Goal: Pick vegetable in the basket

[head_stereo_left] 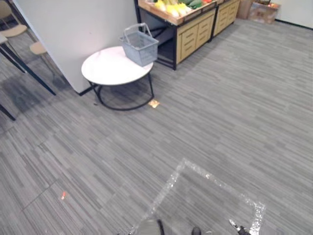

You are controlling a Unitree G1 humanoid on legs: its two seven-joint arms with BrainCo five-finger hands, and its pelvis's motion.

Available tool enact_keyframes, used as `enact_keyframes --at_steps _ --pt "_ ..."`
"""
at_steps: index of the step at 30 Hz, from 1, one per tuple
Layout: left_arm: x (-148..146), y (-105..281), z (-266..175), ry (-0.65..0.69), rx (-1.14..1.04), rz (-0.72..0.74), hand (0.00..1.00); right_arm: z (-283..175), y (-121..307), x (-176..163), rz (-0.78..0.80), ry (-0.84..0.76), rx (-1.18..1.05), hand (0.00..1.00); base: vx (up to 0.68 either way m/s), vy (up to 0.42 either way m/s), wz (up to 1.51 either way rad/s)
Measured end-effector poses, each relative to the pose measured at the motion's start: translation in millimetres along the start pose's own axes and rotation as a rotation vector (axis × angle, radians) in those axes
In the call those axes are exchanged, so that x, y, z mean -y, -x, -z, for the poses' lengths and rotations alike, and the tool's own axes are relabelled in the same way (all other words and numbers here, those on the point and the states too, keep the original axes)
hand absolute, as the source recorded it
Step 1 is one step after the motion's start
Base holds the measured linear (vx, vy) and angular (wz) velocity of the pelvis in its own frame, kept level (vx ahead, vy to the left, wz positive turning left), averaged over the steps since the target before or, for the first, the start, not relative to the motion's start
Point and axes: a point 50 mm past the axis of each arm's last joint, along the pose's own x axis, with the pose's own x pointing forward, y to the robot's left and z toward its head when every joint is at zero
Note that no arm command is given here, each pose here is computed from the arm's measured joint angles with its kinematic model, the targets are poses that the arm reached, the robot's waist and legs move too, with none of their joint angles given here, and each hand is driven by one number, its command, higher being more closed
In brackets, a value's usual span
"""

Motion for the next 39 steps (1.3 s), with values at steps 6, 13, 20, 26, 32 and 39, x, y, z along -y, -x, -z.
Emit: enact_keyframes --at_steps 6,13,20,26,32,39 --pt "5 1 4 -0.009 -0.007 0.012 0.0 -16 -2 -6 -0.021 0.033 0.059 0.0 0.16 0.156 -0.07" --pt "-19 12 35 -0.034 -0.098 -0.059 0.0 -12 -2 -9 -0.03 0.062 0.048 0.0 0.45 0.37 -0.2" --pt "-21 4 14 -0.19 -0.056 -0.03 0.0 0 0 -16 -0.043 0.012 0.028 0.0 0.52 0.26 0.15" --pt "-6 -2 -3 -0.202 -0.012 0.003 0.0 -10 -1 -10 -0.014 -0.025 0.076 0.0 0.47 0.033 0.16" --pt "43 -4 -18 -0.057 0.045 0.095 0.0 -10 2 -1 -0.001 -0.013 0.098 0.0 0.58 -0.271 0.29" --pt "52 -2 -17 0.016 0.045 0.13 0.0 -12 3 7 0.012 0.011 0.103 0.0 0.72 -0.437 0.11"
